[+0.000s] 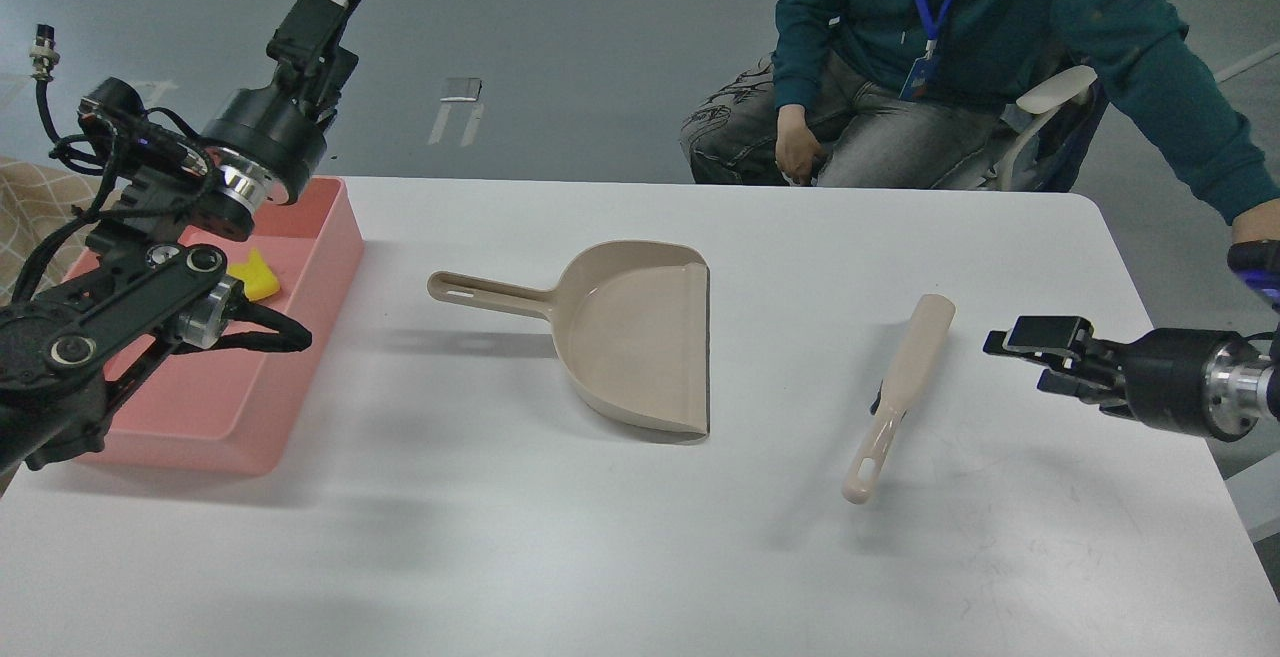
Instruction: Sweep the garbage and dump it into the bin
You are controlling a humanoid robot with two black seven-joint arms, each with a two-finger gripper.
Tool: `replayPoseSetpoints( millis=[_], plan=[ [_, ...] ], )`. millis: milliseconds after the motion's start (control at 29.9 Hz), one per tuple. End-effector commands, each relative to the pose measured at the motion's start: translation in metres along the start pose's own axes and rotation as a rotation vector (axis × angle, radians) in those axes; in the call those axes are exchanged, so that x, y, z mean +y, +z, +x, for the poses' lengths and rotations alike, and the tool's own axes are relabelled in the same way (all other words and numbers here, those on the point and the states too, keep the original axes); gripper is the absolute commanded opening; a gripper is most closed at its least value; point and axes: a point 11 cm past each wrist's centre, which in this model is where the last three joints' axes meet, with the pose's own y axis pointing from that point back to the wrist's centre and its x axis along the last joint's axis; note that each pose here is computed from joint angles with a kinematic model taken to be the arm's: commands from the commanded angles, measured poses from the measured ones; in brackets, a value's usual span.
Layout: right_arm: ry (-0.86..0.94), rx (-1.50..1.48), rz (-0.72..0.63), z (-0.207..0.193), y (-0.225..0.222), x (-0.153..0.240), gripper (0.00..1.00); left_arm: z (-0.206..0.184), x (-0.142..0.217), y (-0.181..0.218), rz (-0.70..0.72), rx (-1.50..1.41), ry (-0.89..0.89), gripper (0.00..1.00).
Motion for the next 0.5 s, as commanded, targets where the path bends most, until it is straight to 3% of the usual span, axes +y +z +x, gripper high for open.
replayPoseSetpoints(
  millis=[0, 167, 468],
  plan=[
    [0.109, -0.053, 0.089, 0.039, -0.022, 0.017, 1.0, 0.005, -0.006, 0.002, -0.003, -0.006, 0.007, 0.96],
    [0.295, -0.109, 0.179, 0.098, -0.04, 0.045, 1.0, 0.004, -0.014, 0.008, -0.018, 0.003, -0.008, 0.96],
    [0.513, -0.368, 0.459, 0.182, -0.073, 0.049, 1.0, 0.001, -0.036, 0.013, -0.026, 0.042, -0.017, 0.96]
  ],
)
